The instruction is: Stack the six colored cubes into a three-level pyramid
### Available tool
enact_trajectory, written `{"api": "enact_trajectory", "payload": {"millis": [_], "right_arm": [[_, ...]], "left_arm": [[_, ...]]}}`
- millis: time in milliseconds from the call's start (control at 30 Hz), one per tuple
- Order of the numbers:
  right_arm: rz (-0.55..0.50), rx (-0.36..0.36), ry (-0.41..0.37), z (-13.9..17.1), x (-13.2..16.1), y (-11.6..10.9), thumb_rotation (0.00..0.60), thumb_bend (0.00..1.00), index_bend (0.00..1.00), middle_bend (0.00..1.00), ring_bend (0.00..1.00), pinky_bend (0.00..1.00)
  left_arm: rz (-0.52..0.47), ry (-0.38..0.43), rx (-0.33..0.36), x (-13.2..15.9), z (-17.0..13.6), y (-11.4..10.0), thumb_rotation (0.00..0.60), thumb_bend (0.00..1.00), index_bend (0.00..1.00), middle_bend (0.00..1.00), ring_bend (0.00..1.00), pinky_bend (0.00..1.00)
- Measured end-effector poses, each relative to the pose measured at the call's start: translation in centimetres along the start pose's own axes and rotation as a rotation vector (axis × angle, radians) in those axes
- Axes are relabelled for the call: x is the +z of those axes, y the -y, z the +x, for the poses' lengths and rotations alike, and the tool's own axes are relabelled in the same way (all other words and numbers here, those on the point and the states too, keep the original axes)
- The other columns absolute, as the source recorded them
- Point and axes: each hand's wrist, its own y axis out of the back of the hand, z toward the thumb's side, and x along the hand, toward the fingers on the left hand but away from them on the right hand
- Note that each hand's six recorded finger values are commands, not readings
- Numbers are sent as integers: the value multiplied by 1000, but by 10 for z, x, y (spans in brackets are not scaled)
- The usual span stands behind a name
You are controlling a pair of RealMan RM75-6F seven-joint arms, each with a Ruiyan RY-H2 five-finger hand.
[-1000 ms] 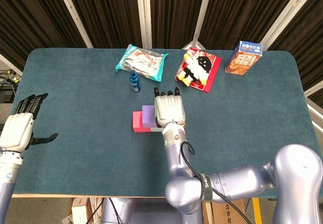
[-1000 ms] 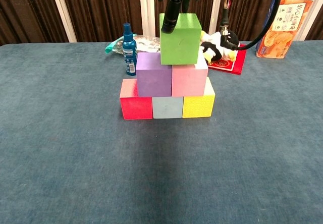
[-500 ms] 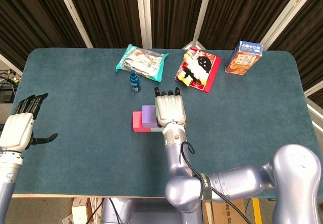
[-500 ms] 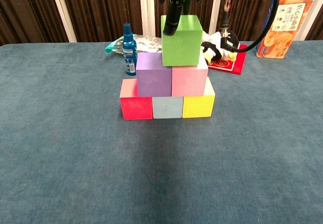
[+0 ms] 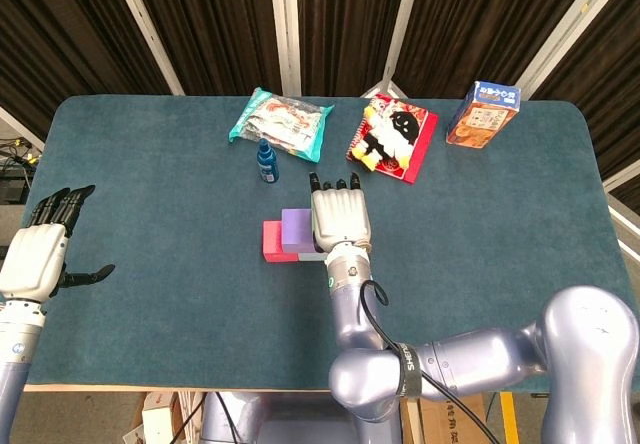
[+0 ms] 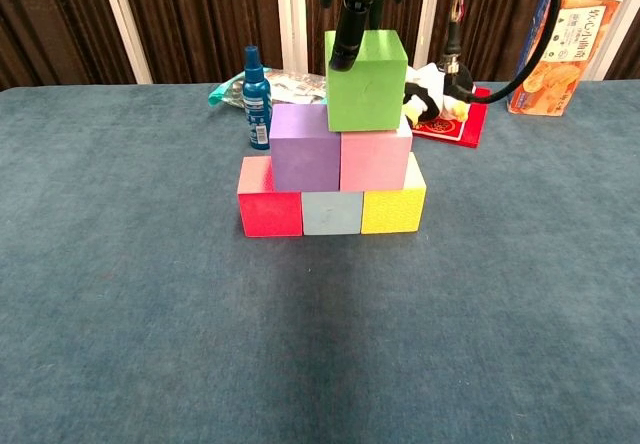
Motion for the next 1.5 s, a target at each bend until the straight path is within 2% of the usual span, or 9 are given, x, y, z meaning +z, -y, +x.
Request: {"api": "enact_trajectory", "payload": {"millis": [767,1133,1500], "right_arm": [[7,10,-2,-1,0,4,600,458,0,351,161,1],[8,21,-13,0,1,8,600,458,0,350,122,1],[2,18,-29,1,6,8,600,458,0,274,55,1]], "left_arm": [[2,-2,0,0,0,0,600,122,0,71,37,58],[4,-5,-2,-1,0,0,600,122,0,70,37,58],[3,-10,-1,-2,1,0,600,122,0,70,37,58]]}}
